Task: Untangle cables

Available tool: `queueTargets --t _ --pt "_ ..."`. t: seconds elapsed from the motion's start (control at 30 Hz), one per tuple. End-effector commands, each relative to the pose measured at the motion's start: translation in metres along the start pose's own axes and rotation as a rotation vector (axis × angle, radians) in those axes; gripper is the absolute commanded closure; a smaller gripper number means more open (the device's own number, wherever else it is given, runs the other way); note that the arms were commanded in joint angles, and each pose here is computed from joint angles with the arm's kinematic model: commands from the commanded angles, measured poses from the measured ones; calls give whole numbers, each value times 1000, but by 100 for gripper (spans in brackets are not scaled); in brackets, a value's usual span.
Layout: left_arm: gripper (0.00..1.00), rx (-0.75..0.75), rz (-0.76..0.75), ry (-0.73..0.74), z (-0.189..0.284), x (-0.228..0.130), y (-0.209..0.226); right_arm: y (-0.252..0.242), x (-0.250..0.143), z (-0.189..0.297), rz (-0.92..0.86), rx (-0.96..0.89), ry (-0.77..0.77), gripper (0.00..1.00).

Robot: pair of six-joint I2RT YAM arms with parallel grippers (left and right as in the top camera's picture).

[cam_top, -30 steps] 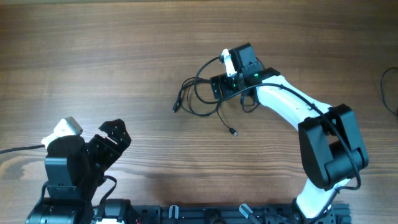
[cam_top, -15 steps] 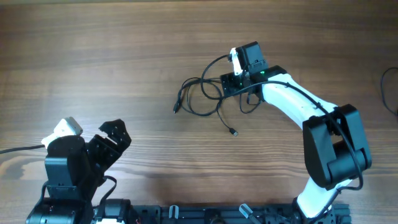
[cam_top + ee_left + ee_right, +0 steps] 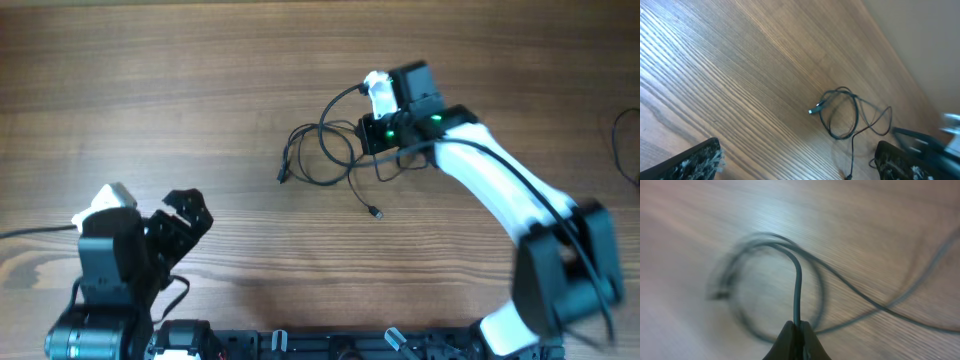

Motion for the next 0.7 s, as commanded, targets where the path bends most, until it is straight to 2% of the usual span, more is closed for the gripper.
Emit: queueTargets --t 0.0,0.1,0.2,0.4,0.67 --pt "0 1 -48 65 -23 3 -7 61 19 90 248 270 -183 96" --pt "0 -142 -205 139 -42 7 -29 79 10 135 363 307 -248 96" --pt "0 -261 -332 193 -58 9 -45 84 -3 156 441 296 -253 96" --pt "0 -532 -508 337 -94 3 -72 82 -26 163 518 280 -169 96" --pt "0 -601 -472 487 -140 -7 -76 92 -34 165 620 420 -153 96"
Point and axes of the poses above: each gripper's point midway between its finger pads, its own z axis back along the fingers, its own y axis along the line the jaws close on, x = y × z, the point moved 8 cm from there along z, back along the fingers, and after that the axes turned 9 degrees about -z, right-handed, at the moved point
